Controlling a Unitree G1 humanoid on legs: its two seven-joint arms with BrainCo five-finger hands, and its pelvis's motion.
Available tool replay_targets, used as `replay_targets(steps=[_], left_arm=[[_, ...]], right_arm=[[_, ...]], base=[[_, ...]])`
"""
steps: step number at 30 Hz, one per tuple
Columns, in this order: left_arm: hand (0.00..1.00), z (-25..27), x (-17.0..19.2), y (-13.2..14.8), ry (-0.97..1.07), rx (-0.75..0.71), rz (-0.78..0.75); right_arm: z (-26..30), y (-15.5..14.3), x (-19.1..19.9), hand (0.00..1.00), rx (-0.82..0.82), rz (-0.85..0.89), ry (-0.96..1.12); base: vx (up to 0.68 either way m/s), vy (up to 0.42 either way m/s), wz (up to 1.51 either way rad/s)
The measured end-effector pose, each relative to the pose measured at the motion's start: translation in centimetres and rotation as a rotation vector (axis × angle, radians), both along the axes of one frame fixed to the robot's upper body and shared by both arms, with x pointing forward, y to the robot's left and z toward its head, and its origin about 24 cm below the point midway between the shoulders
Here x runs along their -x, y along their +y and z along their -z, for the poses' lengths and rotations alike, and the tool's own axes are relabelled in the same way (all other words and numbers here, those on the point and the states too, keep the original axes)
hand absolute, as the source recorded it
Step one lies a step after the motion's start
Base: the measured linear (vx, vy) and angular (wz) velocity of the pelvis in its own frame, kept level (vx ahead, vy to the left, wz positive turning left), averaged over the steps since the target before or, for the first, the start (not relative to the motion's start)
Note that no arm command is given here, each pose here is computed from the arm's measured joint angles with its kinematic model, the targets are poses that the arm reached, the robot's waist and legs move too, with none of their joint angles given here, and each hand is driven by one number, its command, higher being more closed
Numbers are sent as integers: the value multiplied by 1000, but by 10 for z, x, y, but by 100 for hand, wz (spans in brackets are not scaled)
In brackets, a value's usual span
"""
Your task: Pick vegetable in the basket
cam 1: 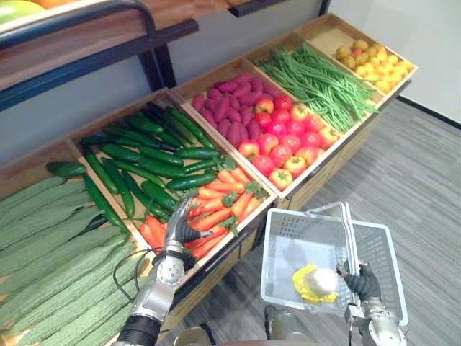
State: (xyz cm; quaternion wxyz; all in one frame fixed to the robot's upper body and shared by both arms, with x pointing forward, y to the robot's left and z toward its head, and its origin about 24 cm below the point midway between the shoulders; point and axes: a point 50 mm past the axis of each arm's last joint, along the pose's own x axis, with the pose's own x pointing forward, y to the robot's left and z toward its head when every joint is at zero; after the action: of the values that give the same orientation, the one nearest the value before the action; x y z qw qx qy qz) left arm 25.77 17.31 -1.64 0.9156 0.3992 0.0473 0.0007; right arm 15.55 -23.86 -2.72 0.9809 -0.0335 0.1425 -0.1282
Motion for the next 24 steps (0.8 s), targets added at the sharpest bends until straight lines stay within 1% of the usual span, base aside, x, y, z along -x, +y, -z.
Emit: replay_targets(steps=[5, 6, 10, 17, 24], left_arm=[[0, 4, -14, -4, 11, -109, 26], [100, 3, -17, -4, 6, -134, 29], [100, 0, -25, -10, -8, -181, 53], [100, -11, -43, -12, -31, -191, 56], [100, -20, -49, -15, -67, -185, 49]], right_arm=[[-4, 1, -6, 100, 12, -15, -23], [-5, 1, -7, 100, 13, -9, -32], [-7, 1, -9, 100, 10, -10, -47], [-9, 2, -13, 100, 21, -30, -54], [-11, 2, -13, 100, 23, -27, -62]], base=[[-11, 5, -1], [-49, 18, -3], [-45, 17, -4], [-21, 7, -5], [2, 0, -1]])
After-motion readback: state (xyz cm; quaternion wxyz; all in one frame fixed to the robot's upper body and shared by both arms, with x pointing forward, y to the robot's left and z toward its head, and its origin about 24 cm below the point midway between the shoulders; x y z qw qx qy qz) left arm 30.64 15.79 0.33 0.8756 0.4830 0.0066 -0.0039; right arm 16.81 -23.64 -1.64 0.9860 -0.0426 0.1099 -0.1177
